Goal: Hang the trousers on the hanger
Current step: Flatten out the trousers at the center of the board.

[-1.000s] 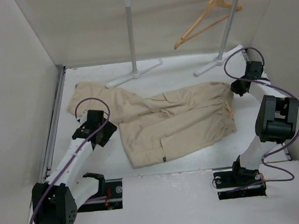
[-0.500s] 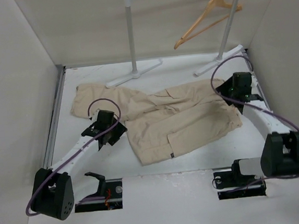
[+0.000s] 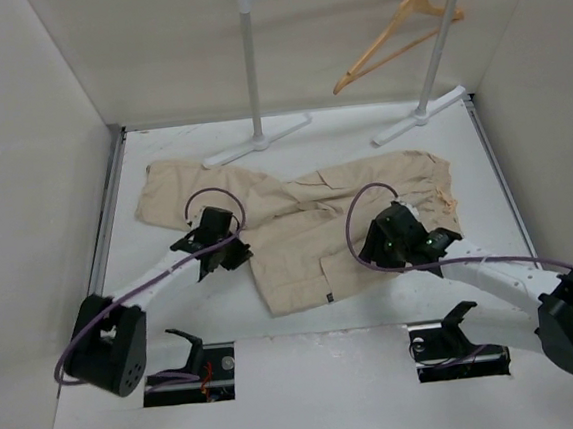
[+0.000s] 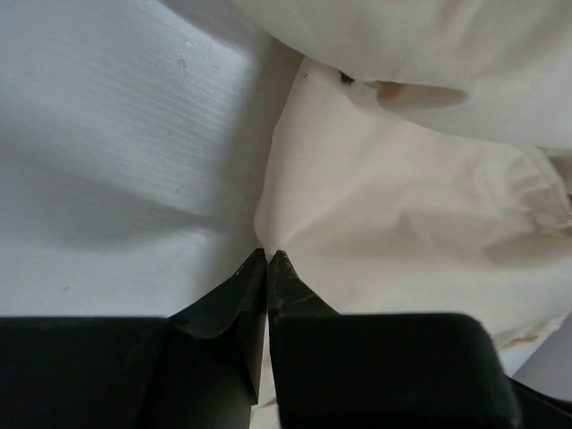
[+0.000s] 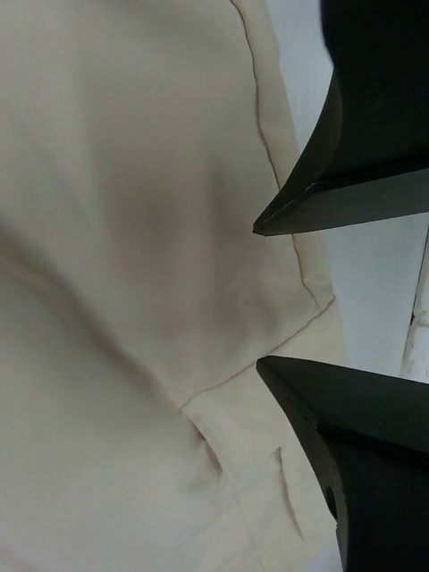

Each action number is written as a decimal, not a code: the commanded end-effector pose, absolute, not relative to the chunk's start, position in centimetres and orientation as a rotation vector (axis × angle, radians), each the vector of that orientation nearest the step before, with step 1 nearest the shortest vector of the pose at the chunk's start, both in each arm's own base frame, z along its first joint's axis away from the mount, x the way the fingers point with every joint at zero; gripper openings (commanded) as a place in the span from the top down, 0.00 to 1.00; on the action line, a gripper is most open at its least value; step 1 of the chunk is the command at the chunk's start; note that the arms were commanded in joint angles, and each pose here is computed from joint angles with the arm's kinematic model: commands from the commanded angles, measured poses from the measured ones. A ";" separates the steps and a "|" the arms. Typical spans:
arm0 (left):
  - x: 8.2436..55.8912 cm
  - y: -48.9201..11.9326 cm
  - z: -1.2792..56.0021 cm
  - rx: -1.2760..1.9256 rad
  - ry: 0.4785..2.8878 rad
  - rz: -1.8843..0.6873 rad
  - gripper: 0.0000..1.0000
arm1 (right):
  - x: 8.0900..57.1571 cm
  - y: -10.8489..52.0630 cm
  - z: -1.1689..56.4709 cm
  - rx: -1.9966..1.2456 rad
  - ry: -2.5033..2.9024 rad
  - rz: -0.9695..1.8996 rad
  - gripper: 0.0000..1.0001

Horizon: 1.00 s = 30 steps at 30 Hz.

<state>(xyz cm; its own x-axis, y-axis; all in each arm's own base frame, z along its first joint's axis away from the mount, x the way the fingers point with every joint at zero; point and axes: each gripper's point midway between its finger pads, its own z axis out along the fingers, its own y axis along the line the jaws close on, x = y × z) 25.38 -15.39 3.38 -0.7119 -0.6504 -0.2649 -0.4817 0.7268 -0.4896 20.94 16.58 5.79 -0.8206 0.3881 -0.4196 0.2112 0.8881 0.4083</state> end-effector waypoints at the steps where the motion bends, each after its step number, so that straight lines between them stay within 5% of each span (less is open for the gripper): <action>1: 26.6 -15.5 11.7 -0.844 2.319 -0.612 0.99 | 21.5 16.6 5.0 0.471 2.550 0.443 0.38; 7: 24.6 -23.1 27.3 -0.578 2.155 -0.721 0.97 | 24.3 16.3 5.8 0.508 2.514 0.456 0.38; 12: 26.8 -37.4 31.0 -0.363 2.175 -0.856 0.90 | 26.3 12.7 6.7 0.632 2.440 0.441 0.38; 17: 28.4 -48.2 27.8 -0.170 2.318 -1.033 0.57 | 27.2 8.8 7.0 0.748 2.386 0.409 0.34; 22: 27.4 -42.8 26.8 -0.244 2.247 -0.963 0.50 | 26.9 7.5 9.2 0.741 2.317 0.394 0.39; 26: 26.6 -33.6 26.6 -0.385 2.124 -0.866 0.57 | 26.0 9.3 12.1 0.602 2.298 0.437 0.76; 30: 25.3 -25.3 23.4 -0.555 2.091 -0.757 0.58 | 24.3 11.8 14.9 0.418 2.288 0.469 0.84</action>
<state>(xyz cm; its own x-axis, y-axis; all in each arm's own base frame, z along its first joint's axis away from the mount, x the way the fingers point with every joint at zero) 22.64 -35.02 27.75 -0.7281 -0.4999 -0.4690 0.0972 0.6020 -0.7926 22.64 12.06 9.83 -0.7771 0.3615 -0.5151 0.1464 0.9000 0.4106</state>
